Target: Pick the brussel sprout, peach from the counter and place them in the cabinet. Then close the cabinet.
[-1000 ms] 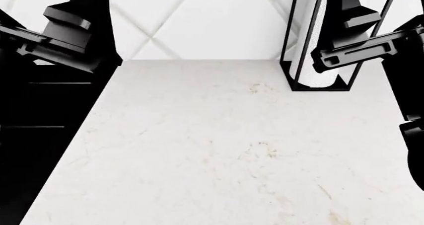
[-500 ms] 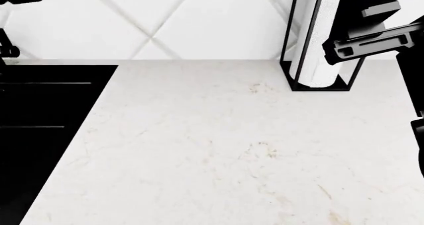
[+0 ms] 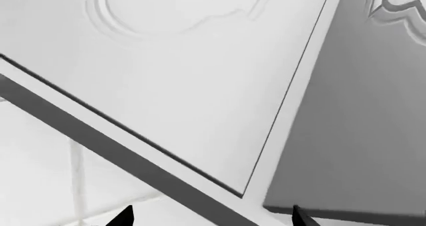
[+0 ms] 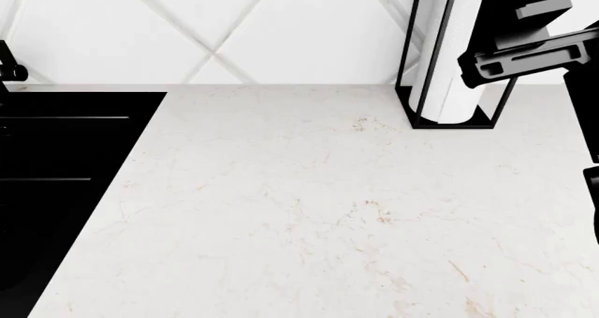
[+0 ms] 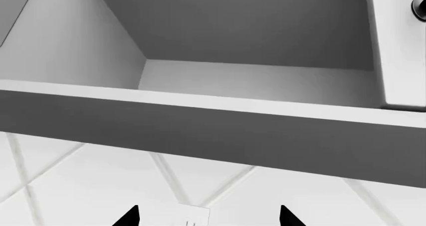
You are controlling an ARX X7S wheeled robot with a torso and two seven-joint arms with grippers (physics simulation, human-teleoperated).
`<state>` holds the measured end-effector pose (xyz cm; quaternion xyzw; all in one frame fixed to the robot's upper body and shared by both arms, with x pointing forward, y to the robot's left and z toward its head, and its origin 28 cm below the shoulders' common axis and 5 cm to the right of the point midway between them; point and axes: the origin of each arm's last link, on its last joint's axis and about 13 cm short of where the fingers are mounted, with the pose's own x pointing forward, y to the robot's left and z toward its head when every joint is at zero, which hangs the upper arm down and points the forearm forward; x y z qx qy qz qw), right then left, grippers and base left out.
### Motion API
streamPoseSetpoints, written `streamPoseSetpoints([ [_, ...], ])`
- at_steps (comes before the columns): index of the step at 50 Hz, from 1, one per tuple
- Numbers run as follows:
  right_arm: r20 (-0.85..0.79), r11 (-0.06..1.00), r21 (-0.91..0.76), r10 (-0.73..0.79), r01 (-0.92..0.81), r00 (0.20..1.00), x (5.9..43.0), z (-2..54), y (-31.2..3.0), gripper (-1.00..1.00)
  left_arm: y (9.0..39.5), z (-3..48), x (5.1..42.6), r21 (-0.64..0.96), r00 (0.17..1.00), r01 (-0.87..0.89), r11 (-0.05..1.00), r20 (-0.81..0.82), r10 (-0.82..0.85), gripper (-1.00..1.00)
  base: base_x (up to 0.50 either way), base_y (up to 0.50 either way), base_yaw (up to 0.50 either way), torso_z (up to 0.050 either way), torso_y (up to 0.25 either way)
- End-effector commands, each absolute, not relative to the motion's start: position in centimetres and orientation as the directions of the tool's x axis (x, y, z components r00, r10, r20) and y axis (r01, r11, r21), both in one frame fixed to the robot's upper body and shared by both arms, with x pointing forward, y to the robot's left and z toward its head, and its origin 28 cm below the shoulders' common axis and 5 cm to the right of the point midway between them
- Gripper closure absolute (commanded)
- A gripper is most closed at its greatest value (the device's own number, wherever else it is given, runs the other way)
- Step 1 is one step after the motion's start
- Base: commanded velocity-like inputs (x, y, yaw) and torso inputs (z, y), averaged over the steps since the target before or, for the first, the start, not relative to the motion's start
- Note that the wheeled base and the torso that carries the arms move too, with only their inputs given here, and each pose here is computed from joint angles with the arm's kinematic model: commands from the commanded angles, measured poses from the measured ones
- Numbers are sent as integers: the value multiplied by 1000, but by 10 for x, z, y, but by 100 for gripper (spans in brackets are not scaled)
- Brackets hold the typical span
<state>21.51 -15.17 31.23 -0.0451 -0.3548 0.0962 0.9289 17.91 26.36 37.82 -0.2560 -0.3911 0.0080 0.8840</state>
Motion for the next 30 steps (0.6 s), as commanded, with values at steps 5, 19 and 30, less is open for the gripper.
streamPoseSetpoints([
  [5, 652, 978, -150, 209, -146, 729, 216, 311, -152, -100, 272, 388, 181, -571, 676, 186, 800, 665, 317, -100, 0, 0, 0, 0, 0],
  [19, 653, 978, -147, 210, -151, 728, 217, 311, -151, -100, 261, 422, 181, -512, 608, 347, 786, 761, 227, -100, 0, 0, 0, 0, 0],
  [30, 652, 978, -145, 210, -152, 729, 217, 312, -151, -100, 252, 442, 184, -471, 578, 429, 770, 799, 166, -100, 0, 0, 0, 0, 0],
])
